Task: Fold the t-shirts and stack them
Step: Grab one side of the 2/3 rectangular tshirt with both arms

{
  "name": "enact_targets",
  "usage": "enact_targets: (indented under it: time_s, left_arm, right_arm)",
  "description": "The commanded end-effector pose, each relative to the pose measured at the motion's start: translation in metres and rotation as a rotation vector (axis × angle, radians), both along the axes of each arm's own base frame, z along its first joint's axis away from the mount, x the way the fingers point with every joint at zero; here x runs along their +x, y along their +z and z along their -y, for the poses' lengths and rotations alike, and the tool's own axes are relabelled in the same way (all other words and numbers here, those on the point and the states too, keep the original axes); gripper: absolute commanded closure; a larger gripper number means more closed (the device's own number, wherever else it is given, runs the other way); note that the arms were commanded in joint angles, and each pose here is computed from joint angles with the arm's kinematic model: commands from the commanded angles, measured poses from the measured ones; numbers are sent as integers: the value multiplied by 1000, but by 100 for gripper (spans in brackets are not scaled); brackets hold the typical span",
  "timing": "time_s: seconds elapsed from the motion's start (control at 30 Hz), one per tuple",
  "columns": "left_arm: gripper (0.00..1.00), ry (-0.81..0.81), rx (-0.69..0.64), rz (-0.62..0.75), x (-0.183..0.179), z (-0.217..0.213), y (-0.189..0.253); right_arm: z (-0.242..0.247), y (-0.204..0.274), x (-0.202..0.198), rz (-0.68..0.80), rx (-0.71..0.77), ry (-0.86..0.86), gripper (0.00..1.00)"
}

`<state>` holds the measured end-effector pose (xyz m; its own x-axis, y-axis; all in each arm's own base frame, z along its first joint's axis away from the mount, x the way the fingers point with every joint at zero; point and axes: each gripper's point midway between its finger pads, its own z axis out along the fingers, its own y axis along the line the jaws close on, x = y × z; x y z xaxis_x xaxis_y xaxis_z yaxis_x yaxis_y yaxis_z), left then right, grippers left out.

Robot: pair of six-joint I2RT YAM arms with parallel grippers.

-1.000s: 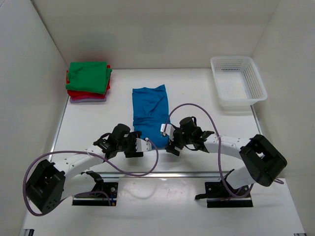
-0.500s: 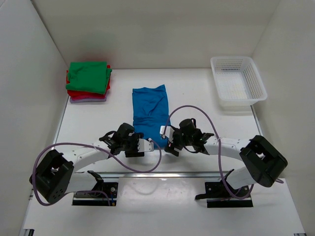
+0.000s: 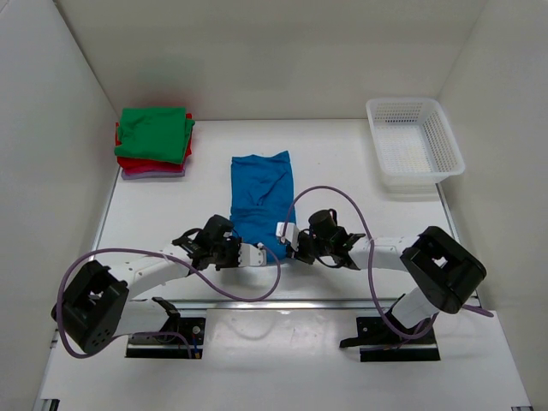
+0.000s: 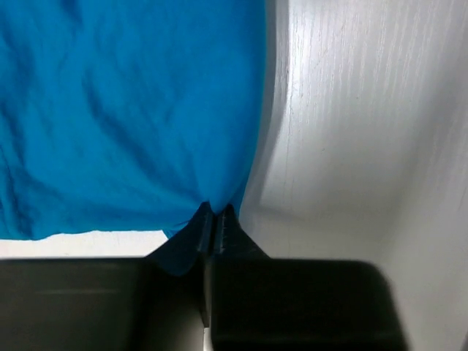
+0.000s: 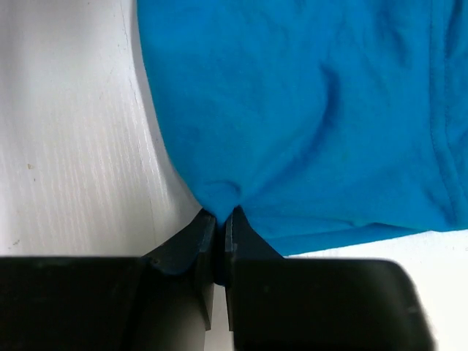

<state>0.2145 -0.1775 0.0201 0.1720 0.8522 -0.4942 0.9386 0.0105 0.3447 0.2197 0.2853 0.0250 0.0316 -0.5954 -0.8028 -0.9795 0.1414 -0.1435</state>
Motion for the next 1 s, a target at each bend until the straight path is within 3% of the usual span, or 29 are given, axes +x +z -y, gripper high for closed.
enact_targets:
  time_s: [0.0,0.1,0.17,0.23,0.27,0.3,0.43,0.63,0.97]
  left_arm:
    - [100,-34,-26,-6,-3,5,8]
    - [99,-55,-27,-34,-12,5,7]
    - [81,-60,-25,-46,-16,3,7]
    - [73,-81,-21,-73,-25,3,6]
    - [79,-83,-7,-92,-29,0,5]
    - [100,-84,-20,-93,-26,4,9]
    - [100,-58,-35,-190,-30,8,20]
    - [100,-59,-28,-395,-63,12,37]
    - [100,-50,-282,-401,-101,23,96]
  right_arm:
    - [-3,0,-2,-27,3,10,100]
    - [-3,1,-5,-61,-6,16,100]
    - [-2,3,-4,-75,-7,8,100]
    - [-4,2,-5,-87,-9,8,100]
    - [-6,4,-5,-79,-10,19,100]
    - [-7,6,-5,-86,-8,19,100]
    - [-8,11,-14,-138,-26,42,100]
    - [6,31,-48,-270,-67,51,100]
    - [25,81,-96,-398,-9,43,100]
